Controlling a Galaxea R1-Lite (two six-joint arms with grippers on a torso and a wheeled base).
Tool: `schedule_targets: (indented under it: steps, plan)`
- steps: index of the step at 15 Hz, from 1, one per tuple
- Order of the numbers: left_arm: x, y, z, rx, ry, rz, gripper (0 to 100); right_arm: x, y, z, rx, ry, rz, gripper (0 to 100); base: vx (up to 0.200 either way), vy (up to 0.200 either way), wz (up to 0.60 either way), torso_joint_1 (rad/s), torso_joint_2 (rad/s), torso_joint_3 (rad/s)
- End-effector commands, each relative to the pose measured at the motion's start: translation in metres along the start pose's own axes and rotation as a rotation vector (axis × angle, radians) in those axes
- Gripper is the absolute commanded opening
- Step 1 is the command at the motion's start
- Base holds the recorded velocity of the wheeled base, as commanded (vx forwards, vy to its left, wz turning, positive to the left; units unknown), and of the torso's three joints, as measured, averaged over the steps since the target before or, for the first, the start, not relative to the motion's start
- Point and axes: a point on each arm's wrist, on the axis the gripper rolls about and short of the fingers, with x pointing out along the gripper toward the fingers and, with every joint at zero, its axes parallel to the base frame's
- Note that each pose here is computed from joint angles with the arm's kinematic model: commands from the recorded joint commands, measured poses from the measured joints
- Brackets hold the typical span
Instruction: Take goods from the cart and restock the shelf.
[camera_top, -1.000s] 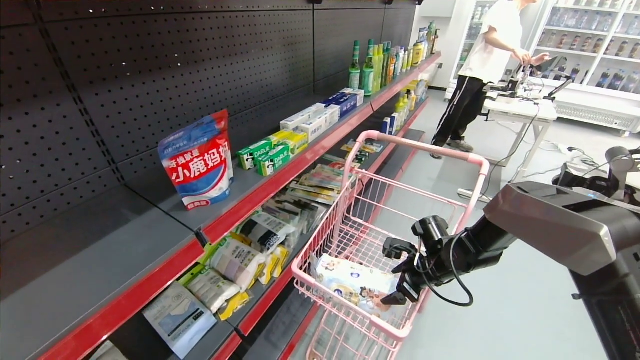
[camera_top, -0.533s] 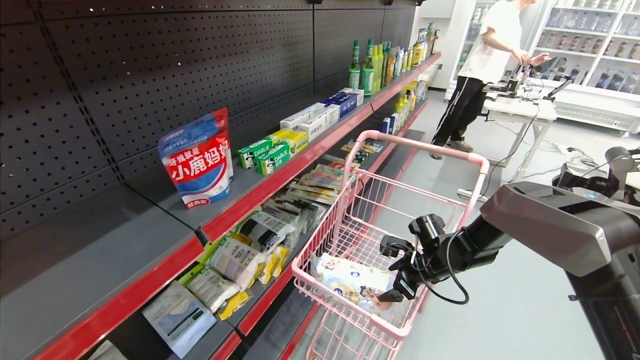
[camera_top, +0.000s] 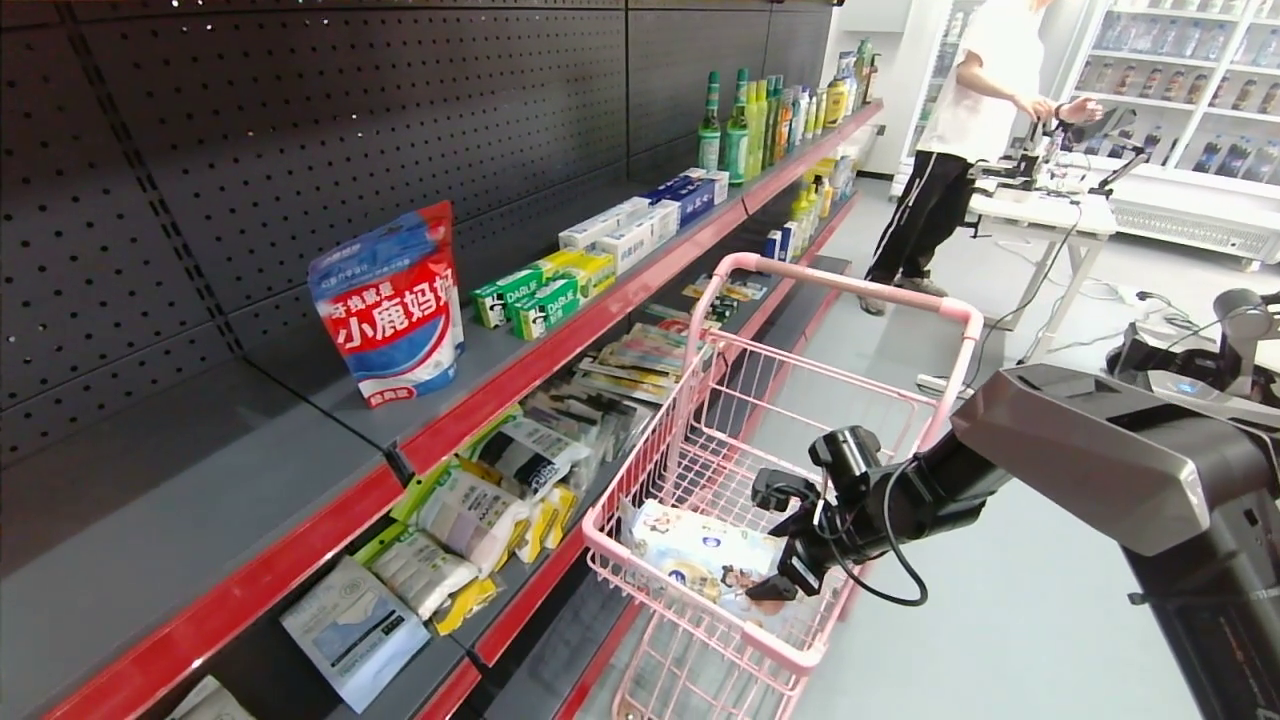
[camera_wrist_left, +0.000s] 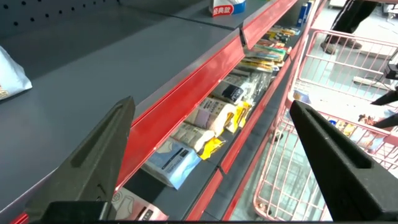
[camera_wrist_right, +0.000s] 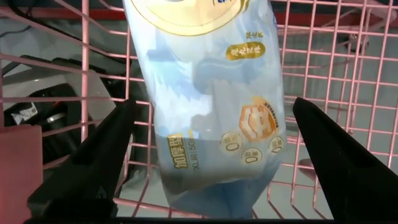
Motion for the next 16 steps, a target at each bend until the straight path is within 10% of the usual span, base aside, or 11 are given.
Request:
schedule_targets:
  steps: [1, 16]
  plan:
    - [0.0000, 0.0000, 0.0000, 0.000, 0.000, -0.001, 100, 0.0002, 0.0007, 0.0014, -0.002, -0.002, 0.001, 100, 0.000, 0.000, 0.00, 0.000, 0.00, 0.000]
    - [0.0000, 0.0000, 0.0001, 0.000, -0.002, -0.001, 100, 0.0012, 0.0011, 0.0033, 0.018, 0.001, -0.003, 100, 0.000, 0.000, 0.00, -0.013, 0.03, 0.020]
